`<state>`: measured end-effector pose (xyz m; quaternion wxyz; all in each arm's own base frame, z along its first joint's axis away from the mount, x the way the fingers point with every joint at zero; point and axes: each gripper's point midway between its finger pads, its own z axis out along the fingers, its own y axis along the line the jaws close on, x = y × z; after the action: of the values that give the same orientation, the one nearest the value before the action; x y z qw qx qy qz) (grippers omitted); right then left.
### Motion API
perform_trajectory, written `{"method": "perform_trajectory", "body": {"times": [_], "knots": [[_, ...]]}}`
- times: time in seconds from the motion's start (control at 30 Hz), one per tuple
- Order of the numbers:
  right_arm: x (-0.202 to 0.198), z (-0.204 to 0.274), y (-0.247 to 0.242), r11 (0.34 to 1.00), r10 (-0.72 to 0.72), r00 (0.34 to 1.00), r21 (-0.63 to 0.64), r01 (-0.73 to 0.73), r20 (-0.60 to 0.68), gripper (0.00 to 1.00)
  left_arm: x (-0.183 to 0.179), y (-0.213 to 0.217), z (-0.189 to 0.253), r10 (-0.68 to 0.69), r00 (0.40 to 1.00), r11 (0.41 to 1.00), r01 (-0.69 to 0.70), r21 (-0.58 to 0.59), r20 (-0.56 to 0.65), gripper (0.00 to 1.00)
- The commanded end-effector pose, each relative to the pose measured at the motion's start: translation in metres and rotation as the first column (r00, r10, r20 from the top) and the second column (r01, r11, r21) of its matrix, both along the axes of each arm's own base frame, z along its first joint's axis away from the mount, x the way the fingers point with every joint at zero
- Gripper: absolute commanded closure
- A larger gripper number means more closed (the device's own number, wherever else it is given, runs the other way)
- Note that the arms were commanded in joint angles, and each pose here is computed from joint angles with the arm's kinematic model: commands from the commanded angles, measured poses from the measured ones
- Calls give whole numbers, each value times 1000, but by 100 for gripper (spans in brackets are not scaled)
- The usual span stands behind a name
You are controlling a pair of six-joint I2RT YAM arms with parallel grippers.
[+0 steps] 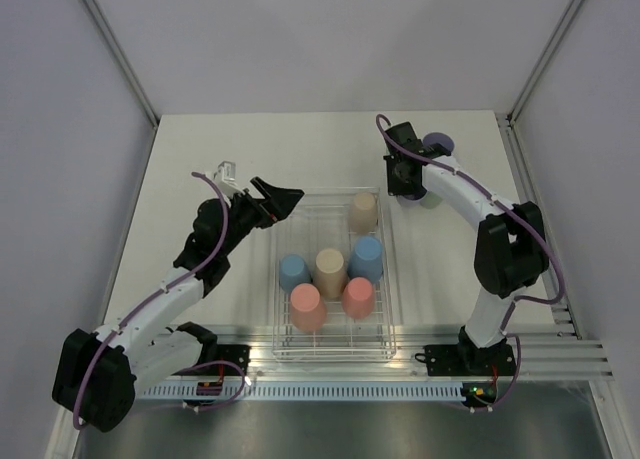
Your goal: Unload the cups from the dish rack
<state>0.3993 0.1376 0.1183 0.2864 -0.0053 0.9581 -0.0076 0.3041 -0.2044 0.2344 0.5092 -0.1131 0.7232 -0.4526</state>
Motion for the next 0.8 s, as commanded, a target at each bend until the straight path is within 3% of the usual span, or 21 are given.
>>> {"method": "perform_trajectory", "body": {"times": [0.0,0.17,0.23,0.47,0.67,0.77], "knots": [[21,4,6,1000,25,999,11,-25,22,99,5,-4,3,-31,1000,995,31,98,-2,0],[32,-9,8,1000,27,1000,-4,-27,-10,99,9,-12,5,-73,996,972,83,220,-54,0],[36,-11,7,1000,20,1000,-9,-20,-10,95,7,-14,0,-86,992,955,108,278,-92,0],[40,-4,10,1000,23,1000,6,-23,13,66,-7,-21,8,-151,985,911,173,374,-88,0],[35,23,14,998,31,997,52,-35,71,56,-21,-31,10,-206,974,866,225,447,-91,0],[30,57,17,993,45,984,100,-64,175,55,-30,-43,12,-249,966,835,249,491,-66,0]]}}
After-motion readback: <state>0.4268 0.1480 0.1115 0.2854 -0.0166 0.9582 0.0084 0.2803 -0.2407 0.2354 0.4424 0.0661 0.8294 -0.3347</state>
